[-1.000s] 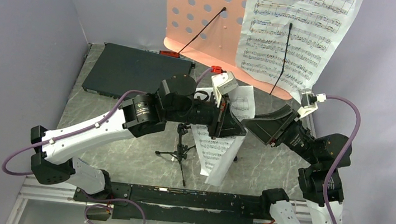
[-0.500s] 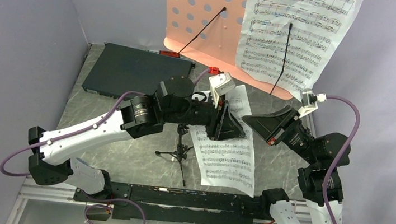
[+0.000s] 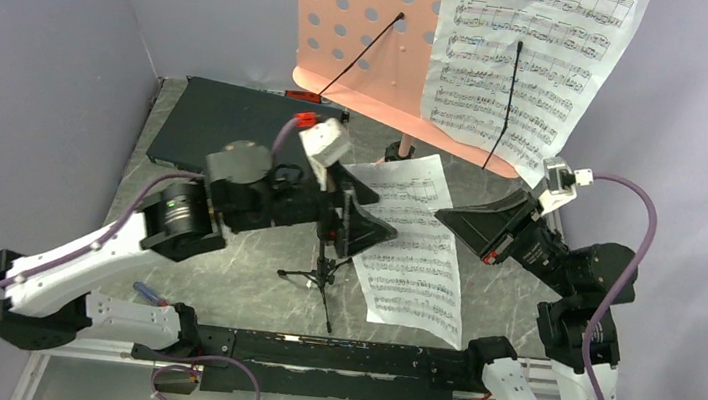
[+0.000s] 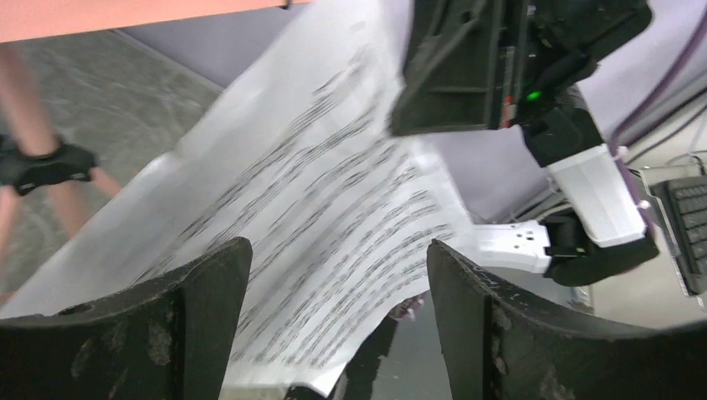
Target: Set up the instrument practice props
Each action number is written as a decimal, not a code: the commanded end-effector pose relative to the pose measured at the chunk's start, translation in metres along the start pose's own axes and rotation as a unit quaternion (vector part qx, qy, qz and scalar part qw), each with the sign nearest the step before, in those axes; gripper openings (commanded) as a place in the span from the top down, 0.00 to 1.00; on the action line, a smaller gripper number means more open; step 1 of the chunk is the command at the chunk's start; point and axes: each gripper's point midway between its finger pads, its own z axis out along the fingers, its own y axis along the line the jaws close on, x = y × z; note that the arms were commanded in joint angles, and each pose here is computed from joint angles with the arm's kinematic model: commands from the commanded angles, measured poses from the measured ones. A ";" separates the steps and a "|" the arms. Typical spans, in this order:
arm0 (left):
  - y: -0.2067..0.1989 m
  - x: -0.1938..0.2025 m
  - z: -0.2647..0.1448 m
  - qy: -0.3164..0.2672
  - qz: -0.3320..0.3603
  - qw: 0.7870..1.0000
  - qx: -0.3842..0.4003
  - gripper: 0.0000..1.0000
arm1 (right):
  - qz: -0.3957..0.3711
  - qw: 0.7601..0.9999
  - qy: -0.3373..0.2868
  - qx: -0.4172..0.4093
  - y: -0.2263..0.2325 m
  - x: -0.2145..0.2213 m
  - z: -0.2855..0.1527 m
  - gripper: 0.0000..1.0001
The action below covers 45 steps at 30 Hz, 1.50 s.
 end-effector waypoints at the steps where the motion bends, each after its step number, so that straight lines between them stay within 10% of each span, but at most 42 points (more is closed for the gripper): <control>1: 0.025 -0.012 -0.038 -0.041 0.027 0.995 -0.081 0.17 | -0.088 0.992 -0.020 -0.086 0.059 -0.016 -0.012 1.00; 19: 0.009 0.016 -0.040 -0.050 0.026 0.998 -0.002 0.21 | -0.153 0.966 -0.086 -0.188 0.130 -0.041 -0.032 1.00; 24: -0.016 0.006 -0.041 -0.078 0.025 0.994 0.067 0.44 | -0.116 0.984 -0.068 -0.119 0.094 -0.040 -0.017 1.00; 26: -0.018 0.002 -0.044 -0.087 0.021 0.994 0.069 0.71 | -0.110 0.988 -0.057 -0.092 0.078 -0.036 -0.013 1.00; 28: -0.013 -0.002 -0.046 -0.089 0.013 0.995 0.049 0.96 | -0.105 0.991 -0.044 -0.070 0.062 -0.029 -0.011 0.86; 45: -0.027 0.010 -0.051 -0.013 0.020 0.997 0.076 0.97 | -0.125 0.992 0.007 -0.002 0.023 -0.010 -0.010 0.21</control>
